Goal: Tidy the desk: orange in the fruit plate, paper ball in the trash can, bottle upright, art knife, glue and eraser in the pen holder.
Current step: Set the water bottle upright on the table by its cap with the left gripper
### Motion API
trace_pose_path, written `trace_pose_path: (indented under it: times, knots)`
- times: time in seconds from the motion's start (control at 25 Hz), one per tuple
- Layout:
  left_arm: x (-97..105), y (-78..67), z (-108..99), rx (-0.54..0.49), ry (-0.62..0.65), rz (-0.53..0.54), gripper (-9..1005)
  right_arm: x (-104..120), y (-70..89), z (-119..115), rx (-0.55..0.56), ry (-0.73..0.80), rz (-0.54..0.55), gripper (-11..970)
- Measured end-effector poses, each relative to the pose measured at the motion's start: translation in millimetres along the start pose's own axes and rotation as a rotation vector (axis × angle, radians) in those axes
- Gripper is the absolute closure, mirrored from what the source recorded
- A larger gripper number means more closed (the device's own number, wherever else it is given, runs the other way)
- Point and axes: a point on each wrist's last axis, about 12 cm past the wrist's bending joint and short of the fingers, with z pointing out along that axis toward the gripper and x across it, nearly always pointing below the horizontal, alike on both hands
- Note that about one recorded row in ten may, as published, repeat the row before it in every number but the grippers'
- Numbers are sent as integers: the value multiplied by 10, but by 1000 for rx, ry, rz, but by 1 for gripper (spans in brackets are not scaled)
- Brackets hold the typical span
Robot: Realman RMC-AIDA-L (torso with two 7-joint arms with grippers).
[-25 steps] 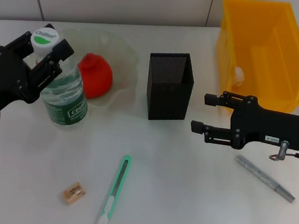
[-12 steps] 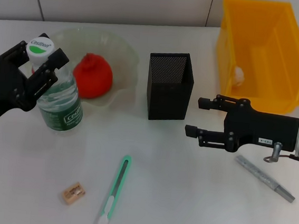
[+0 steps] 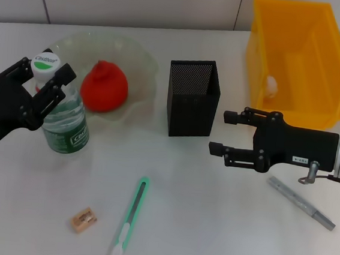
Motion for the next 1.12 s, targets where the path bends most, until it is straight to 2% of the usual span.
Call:
trace_pose_path:
  times: [0.56, 1.12]
  knots:
    - [64, -18, -141, -80, -7, 13, 551, -26, -16, 42, -6, -1, -2, 191]
    - [139, -19, -173, -121, 28, 16, 551, -45, -35, 99, -7, 16, -7, 190]
